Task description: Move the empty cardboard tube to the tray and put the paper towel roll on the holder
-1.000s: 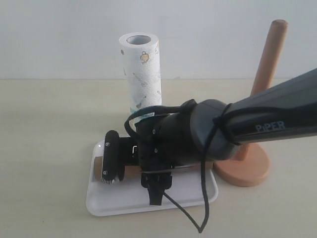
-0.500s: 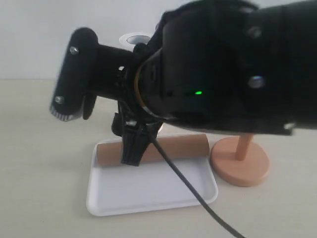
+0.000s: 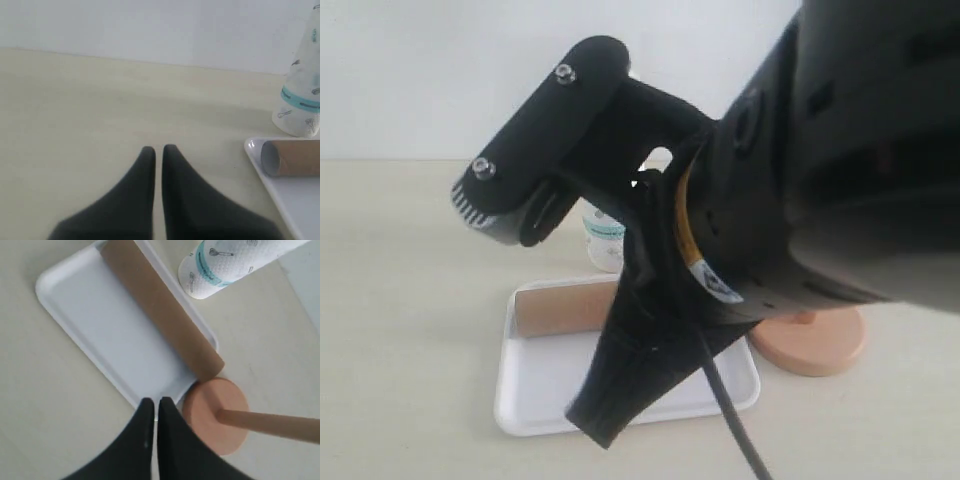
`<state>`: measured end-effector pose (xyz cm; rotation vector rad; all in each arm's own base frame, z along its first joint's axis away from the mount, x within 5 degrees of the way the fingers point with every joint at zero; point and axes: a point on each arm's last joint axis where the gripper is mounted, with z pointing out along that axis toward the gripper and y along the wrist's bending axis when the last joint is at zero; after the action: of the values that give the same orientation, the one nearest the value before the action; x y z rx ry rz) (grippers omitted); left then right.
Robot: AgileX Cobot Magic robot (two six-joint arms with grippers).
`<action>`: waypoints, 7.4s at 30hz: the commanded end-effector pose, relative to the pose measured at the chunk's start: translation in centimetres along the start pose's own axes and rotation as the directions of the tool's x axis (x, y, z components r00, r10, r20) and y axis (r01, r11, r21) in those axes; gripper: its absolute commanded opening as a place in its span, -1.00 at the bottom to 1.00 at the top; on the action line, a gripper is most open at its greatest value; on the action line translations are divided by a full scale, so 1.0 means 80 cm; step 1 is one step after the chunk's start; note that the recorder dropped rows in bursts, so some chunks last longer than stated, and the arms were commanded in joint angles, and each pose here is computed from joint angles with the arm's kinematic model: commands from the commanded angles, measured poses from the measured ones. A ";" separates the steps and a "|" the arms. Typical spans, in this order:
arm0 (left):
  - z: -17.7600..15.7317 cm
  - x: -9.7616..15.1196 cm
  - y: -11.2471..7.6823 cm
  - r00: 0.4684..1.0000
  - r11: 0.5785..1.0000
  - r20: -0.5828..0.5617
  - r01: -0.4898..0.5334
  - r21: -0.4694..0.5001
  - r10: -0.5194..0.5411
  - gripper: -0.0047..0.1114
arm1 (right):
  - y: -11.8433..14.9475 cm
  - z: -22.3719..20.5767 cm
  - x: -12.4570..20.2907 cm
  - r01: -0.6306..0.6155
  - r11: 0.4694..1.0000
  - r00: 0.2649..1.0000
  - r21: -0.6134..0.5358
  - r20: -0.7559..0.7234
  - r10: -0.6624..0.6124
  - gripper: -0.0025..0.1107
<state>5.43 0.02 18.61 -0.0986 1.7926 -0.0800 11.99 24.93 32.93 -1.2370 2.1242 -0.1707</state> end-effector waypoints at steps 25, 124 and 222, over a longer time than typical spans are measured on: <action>0.000 0.001 0.000 1.000 1.000 0.002 0.003 -0.003 -0.003 -0.84 | -0.072 0.046 0.143 -0.476 0.844 0.749 -0.249 0.388 0.537 -0.93; 0.000 0.000 0.000 1.000 1.000 0.011 -0.015 -0.005 0.015 -0.84 | -0.027 0.027 0.361 -0.792 0.599 0.534 0.113 0.603 0.592 -0.93; 0.402 -0.036 -0.208 0.983 0.684 0.176 -0.163 0.711 0.052 0.91 | -0.027 0.027 0.361 -0.796 0.595 0.530 0.111 0.604 0.596 -0.93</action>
<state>37.67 -15.56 15.79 0.5729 1.5127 -0.6550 5.36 0.70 18.25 -0.0602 1.8234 0.1210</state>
